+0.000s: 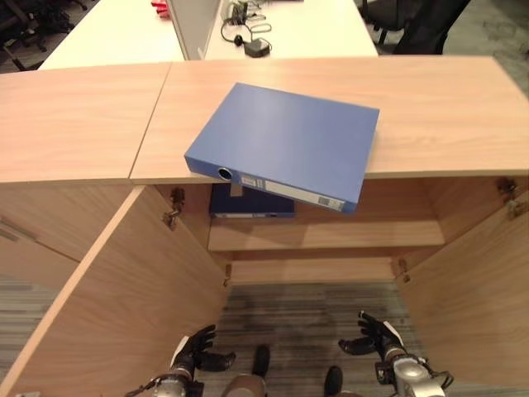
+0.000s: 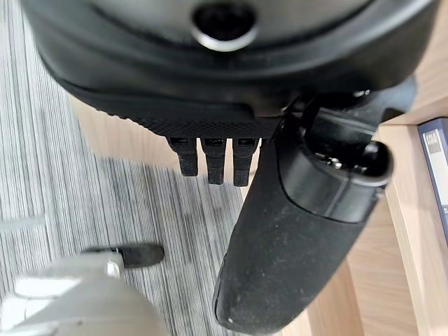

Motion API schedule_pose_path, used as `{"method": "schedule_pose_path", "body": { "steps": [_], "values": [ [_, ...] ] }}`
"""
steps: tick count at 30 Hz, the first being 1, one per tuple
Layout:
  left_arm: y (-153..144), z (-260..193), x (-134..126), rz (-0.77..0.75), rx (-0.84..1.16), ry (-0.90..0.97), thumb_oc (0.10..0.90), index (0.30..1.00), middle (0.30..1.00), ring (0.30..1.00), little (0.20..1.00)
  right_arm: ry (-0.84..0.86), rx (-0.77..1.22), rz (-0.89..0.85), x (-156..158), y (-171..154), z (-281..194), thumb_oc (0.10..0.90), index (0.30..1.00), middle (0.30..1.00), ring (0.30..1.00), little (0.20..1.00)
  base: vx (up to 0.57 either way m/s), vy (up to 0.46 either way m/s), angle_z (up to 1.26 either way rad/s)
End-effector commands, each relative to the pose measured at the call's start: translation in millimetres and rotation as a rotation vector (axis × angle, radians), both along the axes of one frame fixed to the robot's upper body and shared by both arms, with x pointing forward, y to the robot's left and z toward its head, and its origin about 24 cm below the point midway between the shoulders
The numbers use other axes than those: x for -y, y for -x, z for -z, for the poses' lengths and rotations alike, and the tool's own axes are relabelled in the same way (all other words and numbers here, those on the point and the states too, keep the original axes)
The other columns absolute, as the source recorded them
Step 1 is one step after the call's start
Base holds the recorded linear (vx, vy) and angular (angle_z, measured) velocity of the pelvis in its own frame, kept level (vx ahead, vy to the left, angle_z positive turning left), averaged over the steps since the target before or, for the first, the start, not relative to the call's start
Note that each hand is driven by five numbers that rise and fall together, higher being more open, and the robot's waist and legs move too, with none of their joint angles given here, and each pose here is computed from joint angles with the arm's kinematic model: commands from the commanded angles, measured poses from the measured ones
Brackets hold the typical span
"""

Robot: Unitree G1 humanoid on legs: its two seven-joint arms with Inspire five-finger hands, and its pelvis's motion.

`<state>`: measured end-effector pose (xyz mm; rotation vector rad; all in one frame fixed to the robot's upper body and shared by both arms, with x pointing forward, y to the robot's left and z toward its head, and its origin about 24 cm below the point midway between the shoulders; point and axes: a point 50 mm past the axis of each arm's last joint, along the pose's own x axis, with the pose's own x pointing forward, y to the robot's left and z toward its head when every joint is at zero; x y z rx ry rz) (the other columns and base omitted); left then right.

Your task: Put the empty folder in the office cabinet

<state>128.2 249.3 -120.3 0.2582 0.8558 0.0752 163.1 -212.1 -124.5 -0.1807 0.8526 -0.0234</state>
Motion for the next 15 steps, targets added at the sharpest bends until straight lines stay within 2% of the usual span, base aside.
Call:
{"method": "schedule_pose_path", "body": {
  "steps": [1, 15],
  "values": [
    [-18, -11, -8, 0.061, 0.064, -0.055, 0.800, 0.900, 0.900, 0.900, 0.900, 0.046, 0.075, -0.046, 12, -14, -13, 0.800, 0.900, 0.900, 0.900, 0.900, 0.03, 0.091, -0.01],
    [-35, -33, -19, 0.084, 0.157, -0.075, 0.800, 0.900, 0.900, 0.900, 0.900, 0.019, 0.077, -0.082, -2, -21, -12, 0.800, 0.900, 0.900, 0.900, 0.900, -0.01, 0.093, -0.04]
  ]
}}
